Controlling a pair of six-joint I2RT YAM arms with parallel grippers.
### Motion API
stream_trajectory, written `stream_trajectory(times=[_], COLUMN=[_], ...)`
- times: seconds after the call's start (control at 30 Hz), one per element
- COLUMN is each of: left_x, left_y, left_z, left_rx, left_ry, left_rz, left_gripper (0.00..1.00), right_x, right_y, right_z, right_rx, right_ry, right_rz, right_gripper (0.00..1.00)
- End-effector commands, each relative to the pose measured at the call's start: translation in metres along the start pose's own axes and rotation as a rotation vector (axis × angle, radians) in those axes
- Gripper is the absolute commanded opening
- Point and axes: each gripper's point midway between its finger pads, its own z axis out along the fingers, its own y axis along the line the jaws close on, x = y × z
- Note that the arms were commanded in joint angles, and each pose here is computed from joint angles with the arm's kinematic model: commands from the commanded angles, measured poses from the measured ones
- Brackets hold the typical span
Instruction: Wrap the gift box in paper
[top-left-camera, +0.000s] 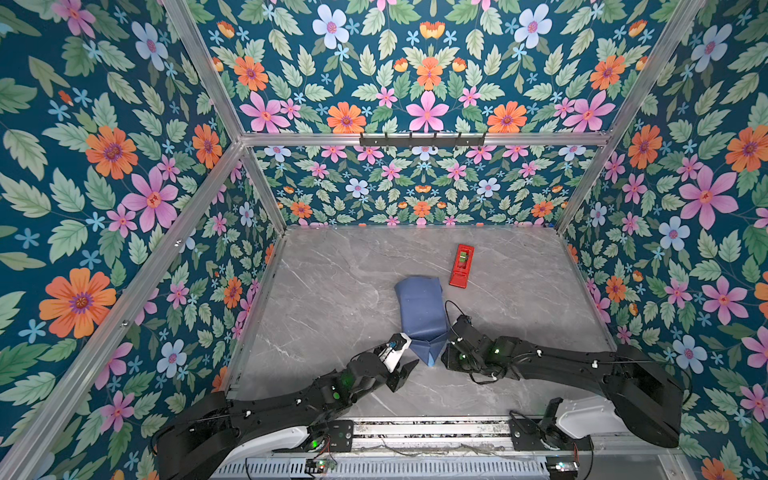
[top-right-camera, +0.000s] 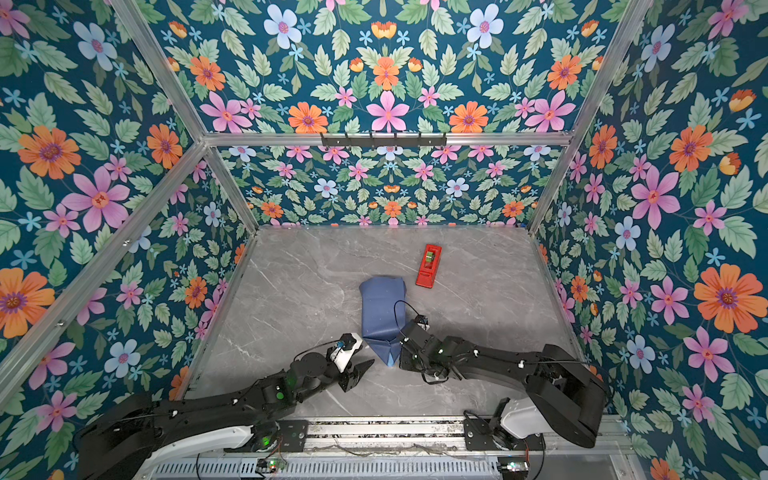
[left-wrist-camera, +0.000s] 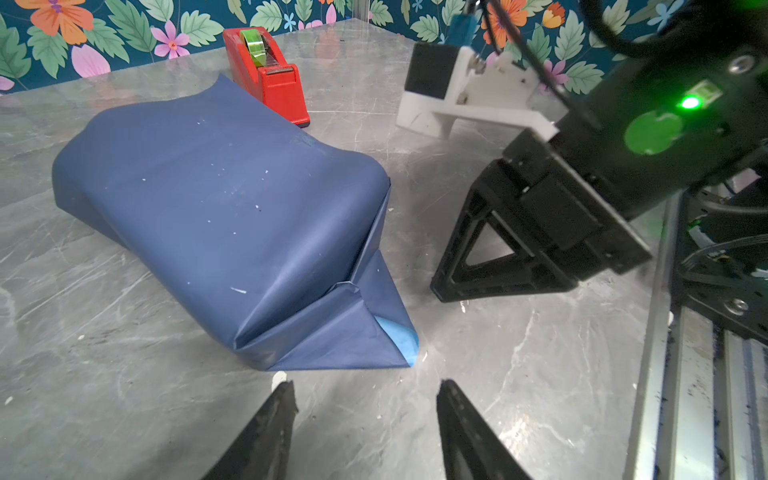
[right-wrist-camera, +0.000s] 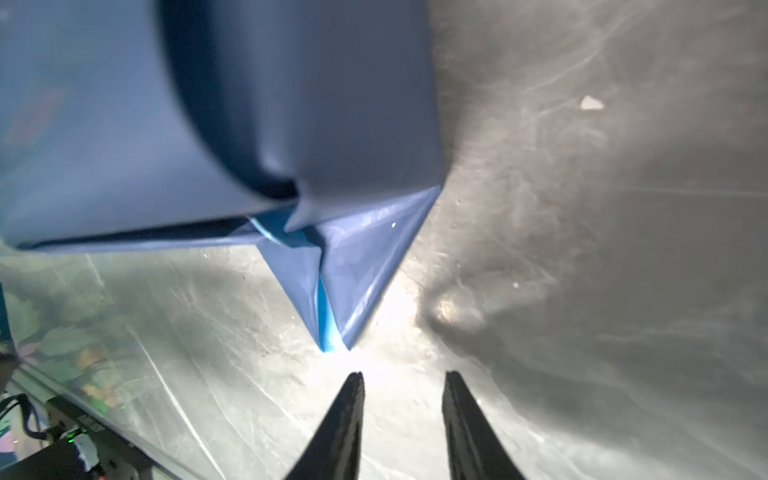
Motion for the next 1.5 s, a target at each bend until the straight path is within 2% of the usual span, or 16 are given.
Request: stream_trajectory(times=[0.0,0.23,0.47,0.9,1.47], left_x=[-0.006,-0.008,-0.009,-0.007,0.004], left_y=[0.01,0.019,0.02,0.017,-0.002], left_z=[-0.003,-0.012,-0.016,-0.014,0.002], left_rx=[-0.053,-0.096,-0.099,-0.083,0.016], left_ry=[-0.039,-0.065,-0.071,-0.064,0.005], left_rz=[0.003,-0.002,-0.011,-0.007,0.073], left_gripper=[0.58,0.6,0.59,0.6,0.6], right_x=[-0.007,0.003,0.007,0.016,0.009], right_y=[0.001,0.017,0.015,0.002,0.004], right_z=[-0.003,0.014,0.03,0.043,0.039], right_rx=[0.033,0.074,0.127,0.188,0.196], right_ry=[-0.084,-0.068,-0.036,0.0,-0.027], right_rz=[-0.012,-0.099,-0.13,-0.141,-0.148], right_gripper=[0.36,0.37,0.38,0.24,0.02])
